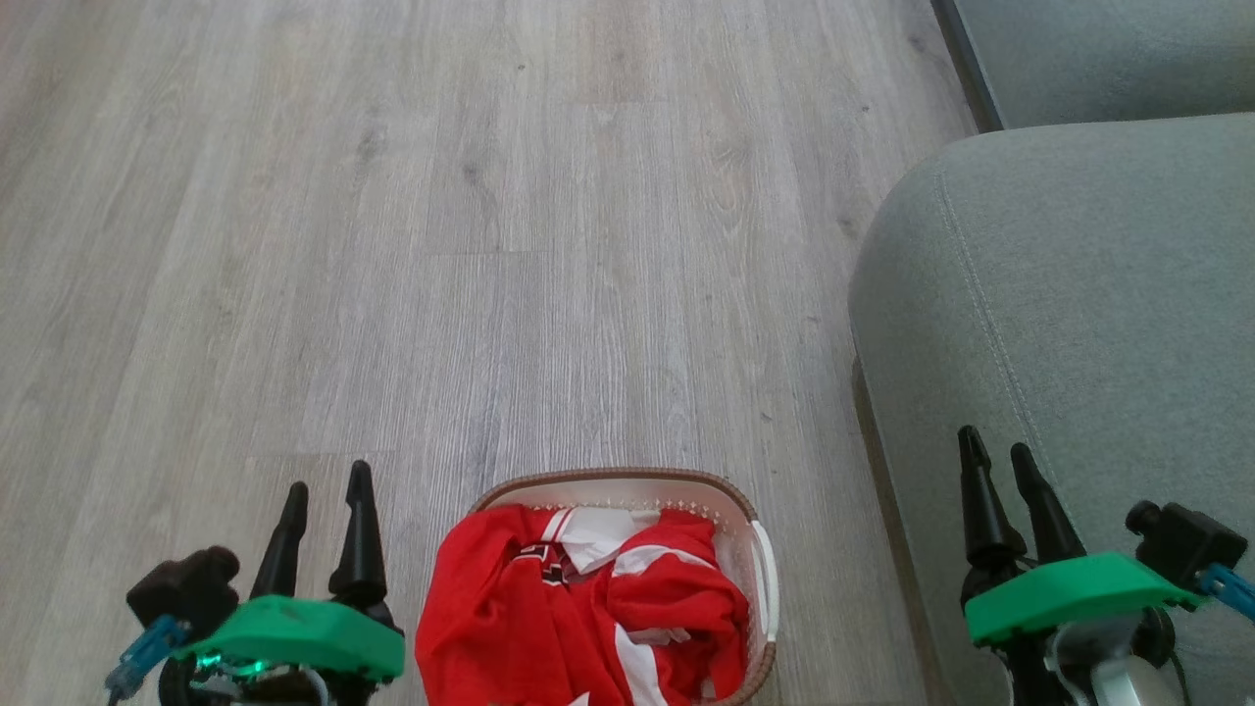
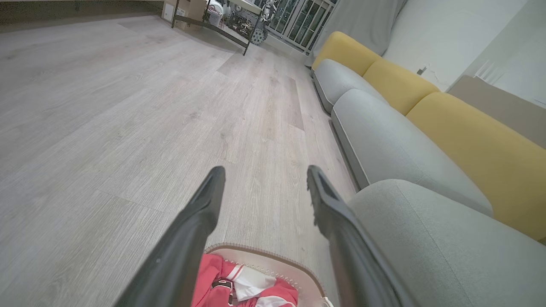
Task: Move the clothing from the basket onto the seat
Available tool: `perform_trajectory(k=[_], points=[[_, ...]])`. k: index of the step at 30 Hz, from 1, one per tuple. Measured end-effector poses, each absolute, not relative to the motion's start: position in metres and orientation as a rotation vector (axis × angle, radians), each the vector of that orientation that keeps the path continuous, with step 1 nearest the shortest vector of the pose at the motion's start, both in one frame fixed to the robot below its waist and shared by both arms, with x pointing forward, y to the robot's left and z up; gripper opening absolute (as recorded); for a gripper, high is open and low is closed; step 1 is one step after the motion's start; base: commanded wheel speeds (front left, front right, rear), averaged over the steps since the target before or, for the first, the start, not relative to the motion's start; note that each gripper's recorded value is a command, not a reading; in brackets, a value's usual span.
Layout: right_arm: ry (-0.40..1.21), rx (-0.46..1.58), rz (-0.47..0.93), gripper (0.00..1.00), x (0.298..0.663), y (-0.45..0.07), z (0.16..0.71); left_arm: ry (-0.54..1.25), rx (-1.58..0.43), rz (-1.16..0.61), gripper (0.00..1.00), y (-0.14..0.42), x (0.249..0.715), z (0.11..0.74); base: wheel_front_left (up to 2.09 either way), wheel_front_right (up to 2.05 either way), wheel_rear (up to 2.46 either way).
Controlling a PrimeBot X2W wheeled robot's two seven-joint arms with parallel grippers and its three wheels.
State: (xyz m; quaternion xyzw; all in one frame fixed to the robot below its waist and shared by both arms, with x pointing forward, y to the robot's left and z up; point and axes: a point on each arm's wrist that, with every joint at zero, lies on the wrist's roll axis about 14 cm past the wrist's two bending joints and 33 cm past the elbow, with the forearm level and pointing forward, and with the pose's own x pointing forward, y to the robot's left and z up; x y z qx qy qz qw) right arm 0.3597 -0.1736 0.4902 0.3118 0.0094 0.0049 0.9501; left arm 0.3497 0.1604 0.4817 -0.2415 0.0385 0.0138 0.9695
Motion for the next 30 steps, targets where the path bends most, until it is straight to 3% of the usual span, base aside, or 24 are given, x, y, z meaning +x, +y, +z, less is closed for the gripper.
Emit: perform_trajectory(k=[30], points=[[-0.089,0.303,0.090,1.00,0.356,-0.160,0.515,-0.016,-0.156,-0.015,1.00,0.154,0.338,0.494,0.00,0.00,0.00]])
